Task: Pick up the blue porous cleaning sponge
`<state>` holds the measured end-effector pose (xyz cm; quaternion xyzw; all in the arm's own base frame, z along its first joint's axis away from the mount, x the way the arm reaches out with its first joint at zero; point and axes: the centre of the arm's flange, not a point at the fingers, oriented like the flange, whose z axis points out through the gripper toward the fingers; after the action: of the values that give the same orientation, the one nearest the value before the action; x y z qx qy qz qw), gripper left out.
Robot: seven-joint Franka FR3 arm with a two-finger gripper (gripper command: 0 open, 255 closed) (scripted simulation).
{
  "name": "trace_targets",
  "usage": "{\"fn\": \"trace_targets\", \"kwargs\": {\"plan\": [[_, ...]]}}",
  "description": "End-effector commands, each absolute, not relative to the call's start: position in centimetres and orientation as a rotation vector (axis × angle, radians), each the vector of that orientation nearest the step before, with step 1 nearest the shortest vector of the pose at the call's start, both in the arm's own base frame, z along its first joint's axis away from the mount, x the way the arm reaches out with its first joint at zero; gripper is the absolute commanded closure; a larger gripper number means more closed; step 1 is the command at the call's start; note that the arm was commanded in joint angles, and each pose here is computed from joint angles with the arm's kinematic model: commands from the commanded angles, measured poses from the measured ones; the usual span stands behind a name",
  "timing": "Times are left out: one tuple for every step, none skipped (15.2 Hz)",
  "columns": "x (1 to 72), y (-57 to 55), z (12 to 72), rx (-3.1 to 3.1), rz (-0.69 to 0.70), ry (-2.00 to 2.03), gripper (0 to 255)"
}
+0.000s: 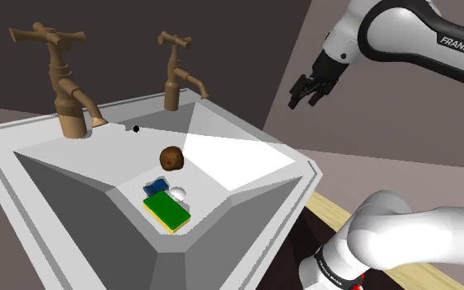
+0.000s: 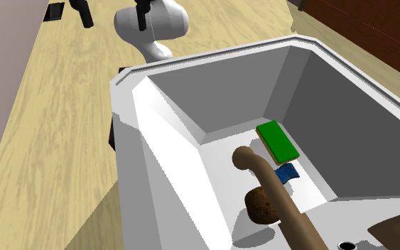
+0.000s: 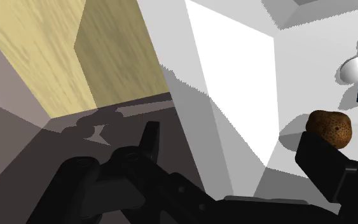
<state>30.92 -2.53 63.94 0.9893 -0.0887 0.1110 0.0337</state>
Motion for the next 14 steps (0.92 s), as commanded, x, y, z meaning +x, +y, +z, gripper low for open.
{"fn": "trace_targets", "kwargs": {"plan": [[30.9,-2.5,63.9,3.043,0.341,-0.273,0],[30.9,-1.5,63.1,3.041,0.338,-0.317,0],[31.0,-0.6,62.2,3.039,0.335,-0.362,0],[31.1,0.4,61.3,3.037,0.332,-0.406,0],[31.2,1.4,60.5,3.033,0.329,-0.45,0],[31.3,2.4,59.6,3.029,0.325,-0.494,0],[31.5,3.4,58.8,3.025,0.322,-0.539,0],[31.7,4.4,57.9,3.02,0.318,-0.583,0],[31.9,5.4,57.1,3.014,0.315,-0.627,0],[32.1,6.4,56.3,3.007,0.311,-0.671,0],[32.4,7.4,55.5,3.0,0.308,-0.715,0],[32.7,8.4,54.6,2.992,0.304,-0.759,0],[33.0,9.4,53.8,2.984,0.3,-0.803,0],[33.4,10.4,53.0,2.975,0.296,-0.846,0]]}}
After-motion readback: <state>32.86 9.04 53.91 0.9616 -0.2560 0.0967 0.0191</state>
